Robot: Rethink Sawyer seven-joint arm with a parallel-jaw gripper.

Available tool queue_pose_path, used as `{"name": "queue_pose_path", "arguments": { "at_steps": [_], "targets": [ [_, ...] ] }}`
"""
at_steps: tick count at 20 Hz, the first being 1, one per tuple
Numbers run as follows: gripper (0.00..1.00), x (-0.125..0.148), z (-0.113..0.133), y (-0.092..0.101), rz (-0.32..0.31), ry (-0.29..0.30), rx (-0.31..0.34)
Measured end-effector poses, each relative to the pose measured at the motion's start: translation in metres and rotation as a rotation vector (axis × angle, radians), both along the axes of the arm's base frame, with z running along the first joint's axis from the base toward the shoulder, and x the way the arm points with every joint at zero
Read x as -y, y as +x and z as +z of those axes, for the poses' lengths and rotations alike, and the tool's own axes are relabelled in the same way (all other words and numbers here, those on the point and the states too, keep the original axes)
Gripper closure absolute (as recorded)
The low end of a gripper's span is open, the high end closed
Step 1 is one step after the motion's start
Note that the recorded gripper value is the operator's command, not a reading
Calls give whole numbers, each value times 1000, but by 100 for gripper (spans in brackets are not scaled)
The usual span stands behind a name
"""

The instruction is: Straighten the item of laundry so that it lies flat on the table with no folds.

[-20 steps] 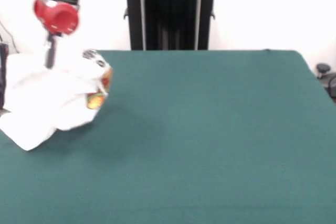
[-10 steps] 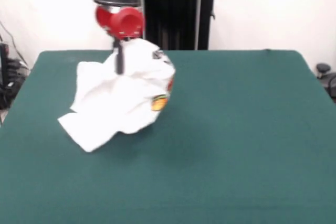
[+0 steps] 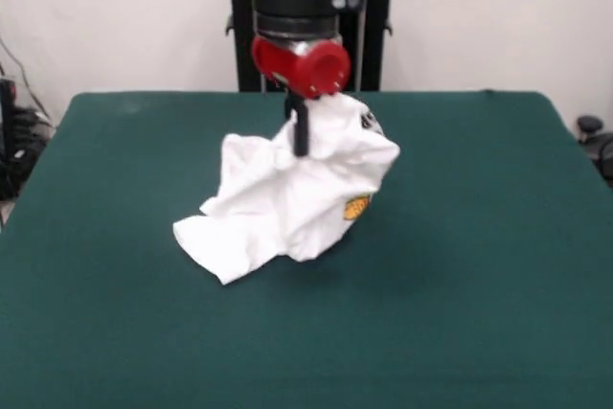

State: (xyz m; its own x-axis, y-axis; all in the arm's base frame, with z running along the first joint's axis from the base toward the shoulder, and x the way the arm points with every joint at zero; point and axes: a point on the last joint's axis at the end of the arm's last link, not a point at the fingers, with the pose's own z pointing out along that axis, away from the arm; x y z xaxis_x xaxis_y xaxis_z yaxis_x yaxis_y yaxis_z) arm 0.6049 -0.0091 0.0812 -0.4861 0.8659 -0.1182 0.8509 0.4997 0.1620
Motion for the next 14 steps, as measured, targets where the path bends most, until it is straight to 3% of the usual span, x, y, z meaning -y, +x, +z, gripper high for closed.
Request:
{"name": "queue_pose_path", "arguments": {
  "at_steps": [2, 5, 10, 12, 14],
  "targets": [
    [100, -11, -27, -3, 7, -14, 16],
    [100, -15, -57, 0, -20, -30, 96],
    [100, -16, -94, 6, -159, -38, 252],
    [100, -20, -97, 6, -192, -23, 266],
    [100, -32, -100, 7, -267, 35, 264]
  ]
}}
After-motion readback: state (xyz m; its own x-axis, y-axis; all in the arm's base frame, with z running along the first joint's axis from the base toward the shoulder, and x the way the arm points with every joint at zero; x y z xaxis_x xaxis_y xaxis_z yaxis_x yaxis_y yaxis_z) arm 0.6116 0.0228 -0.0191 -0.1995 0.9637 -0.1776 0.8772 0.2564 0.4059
